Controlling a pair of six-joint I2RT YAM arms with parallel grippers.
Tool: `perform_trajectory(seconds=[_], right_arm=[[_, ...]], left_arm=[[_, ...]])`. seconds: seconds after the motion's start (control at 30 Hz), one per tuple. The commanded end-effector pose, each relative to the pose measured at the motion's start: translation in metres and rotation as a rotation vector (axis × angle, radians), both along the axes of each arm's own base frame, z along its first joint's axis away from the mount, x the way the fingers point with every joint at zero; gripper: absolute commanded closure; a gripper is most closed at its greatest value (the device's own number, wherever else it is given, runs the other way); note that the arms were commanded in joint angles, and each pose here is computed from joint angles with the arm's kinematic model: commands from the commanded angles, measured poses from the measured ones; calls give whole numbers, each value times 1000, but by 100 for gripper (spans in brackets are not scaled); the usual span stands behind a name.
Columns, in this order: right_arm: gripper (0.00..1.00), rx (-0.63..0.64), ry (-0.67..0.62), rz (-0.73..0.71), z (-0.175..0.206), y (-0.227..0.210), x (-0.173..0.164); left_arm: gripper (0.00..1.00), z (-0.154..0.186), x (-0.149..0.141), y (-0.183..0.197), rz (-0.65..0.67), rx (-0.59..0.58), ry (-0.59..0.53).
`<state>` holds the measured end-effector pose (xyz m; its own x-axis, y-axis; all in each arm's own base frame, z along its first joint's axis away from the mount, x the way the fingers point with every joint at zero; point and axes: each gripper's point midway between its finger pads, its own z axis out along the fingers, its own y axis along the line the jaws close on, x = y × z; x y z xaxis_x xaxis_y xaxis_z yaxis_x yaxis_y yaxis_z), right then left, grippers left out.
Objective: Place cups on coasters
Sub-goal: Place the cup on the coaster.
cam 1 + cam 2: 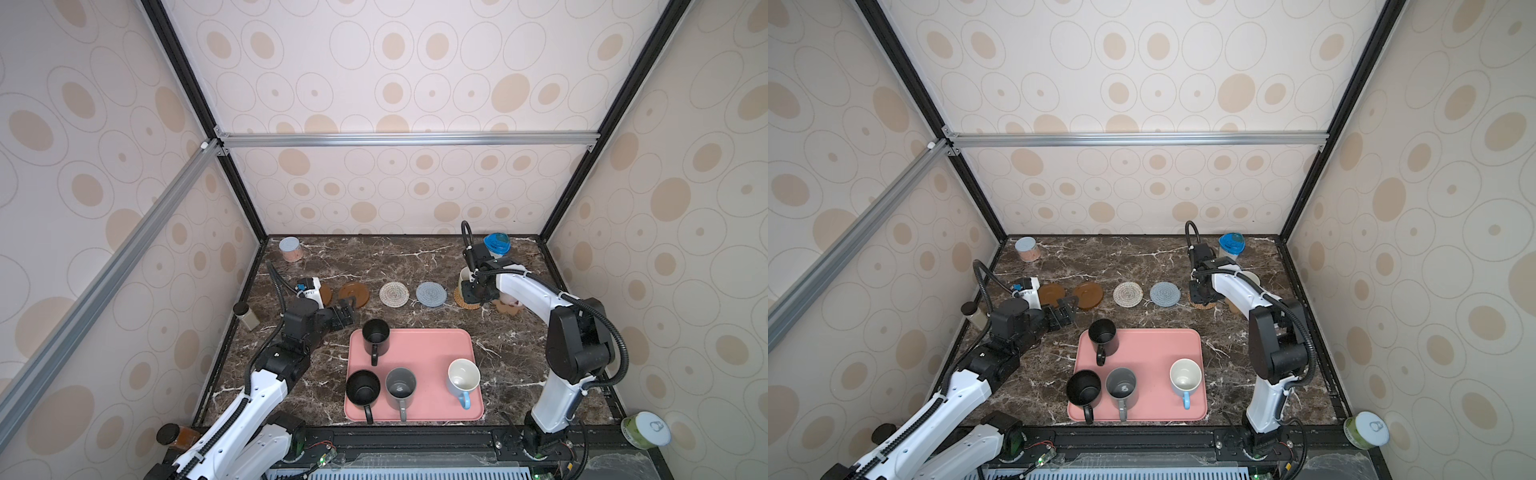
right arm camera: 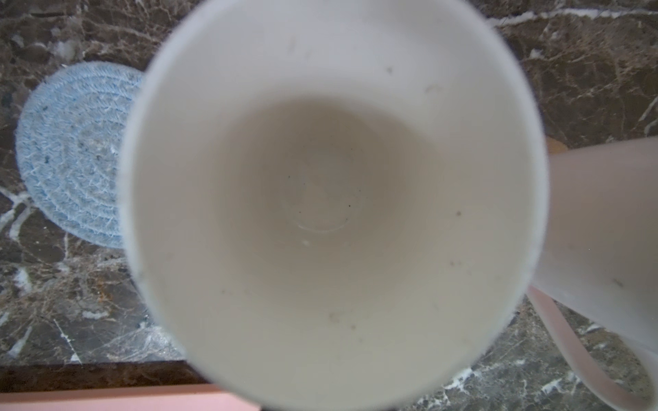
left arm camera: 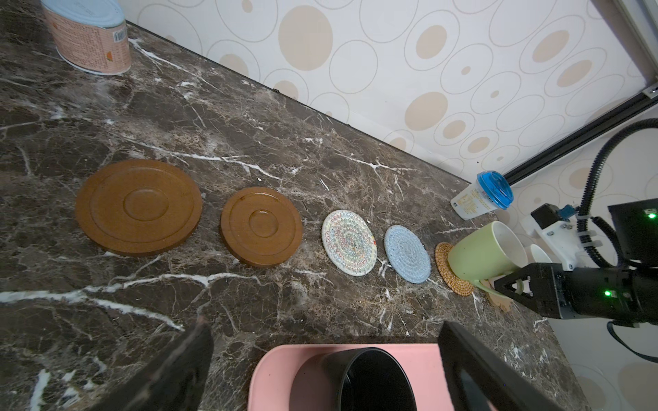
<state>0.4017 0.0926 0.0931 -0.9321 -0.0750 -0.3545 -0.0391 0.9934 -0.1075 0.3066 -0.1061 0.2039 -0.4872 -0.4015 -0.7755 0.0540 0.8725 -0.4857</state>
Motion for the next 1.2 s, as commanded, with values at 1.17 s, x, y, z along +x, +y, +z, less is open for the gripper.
perform_trajectory(seconds=[1.17], right_arm=[[98,-32,-25,-26,-5,-12,8]], left_arm=[[0,2,-2,2,8,11,-2]])
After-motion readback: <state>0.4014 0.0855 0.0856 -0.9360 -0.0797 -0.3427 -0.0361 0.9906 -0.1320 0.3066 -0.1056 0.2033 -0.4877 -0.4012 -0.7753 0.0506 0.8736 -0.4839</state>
